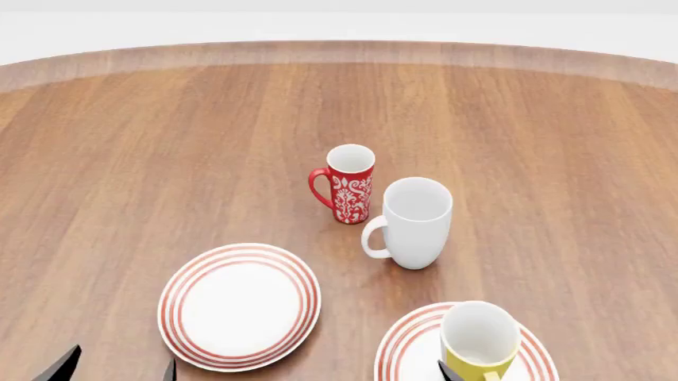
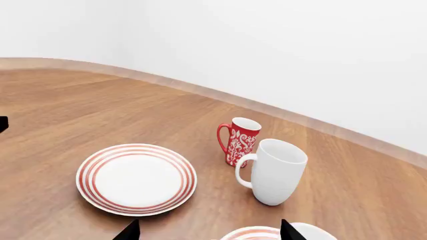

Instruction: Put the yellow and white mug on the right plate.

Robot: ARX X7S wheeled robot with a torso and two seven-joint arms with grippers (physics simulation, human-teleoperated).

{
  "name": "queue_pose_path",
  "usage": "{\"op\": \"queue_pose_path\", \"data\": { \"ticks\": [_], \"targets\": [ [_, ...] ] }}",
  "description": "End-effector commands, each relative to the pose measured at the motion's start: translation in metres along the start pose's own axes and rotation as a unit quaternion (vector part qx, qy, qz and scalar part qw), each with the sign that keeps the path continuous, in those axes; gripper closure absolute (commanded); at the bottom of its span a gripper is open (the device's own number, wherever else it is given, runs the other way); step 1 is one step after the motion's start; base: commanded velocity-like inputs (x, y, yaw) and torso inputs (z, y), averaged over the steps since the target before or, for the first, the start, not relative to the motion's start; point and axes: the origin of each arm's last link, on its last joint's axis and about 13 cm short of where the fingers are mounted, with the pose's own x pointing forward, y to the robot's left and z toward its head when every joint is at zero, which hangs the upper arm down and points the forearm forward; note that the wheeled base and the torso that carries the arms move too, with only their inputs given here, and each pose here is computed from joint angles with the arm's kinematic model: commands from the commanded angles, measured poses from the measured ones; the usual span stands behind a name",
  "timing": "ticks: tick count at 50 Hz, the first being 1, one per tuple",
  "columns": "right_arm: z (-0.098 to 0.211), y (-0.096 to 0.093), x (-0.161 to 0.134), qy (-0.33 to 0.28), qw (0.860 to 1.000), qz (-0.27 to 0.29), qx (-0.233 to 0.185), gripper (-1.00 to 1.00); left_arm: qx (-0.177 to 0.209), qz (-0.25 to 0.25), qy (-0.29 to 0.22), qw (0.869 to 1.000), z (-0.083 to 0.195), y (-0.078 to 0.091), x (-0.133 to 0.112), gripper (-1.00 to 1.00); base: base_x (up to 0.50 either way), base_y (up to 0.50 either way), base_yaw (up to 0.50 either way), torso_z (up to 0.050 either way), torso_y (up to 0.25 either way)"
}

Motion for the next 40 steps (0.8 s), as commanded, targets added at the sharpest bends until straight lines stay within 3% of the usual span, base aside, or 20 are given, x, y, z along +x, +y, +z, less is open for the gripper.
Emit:
{"op": "queue_pose_path", "data": {
  "ticks": [1, 40],
  "targets": [
    [0.008, 0.021, -0.001, -0.032, 0.999, 0.020, 0.017, -1.00, 0.006, -0.008, 0.001, 1.000, -0.001, -0.002, -0.001, -1.00, 0.00, 0.00, 0.00, 0.000, 0.000],
    [0.034, 0.018, -0.017, -0.075, 0.997, -0.004, -0.006, -1.00, 0.003, -0.001, -0.013, 1.000, 0.005, 0.001, -0.001, -1.00, 0.00, 0.00, 0.00, 0.000, 0.000]
  ]
}}
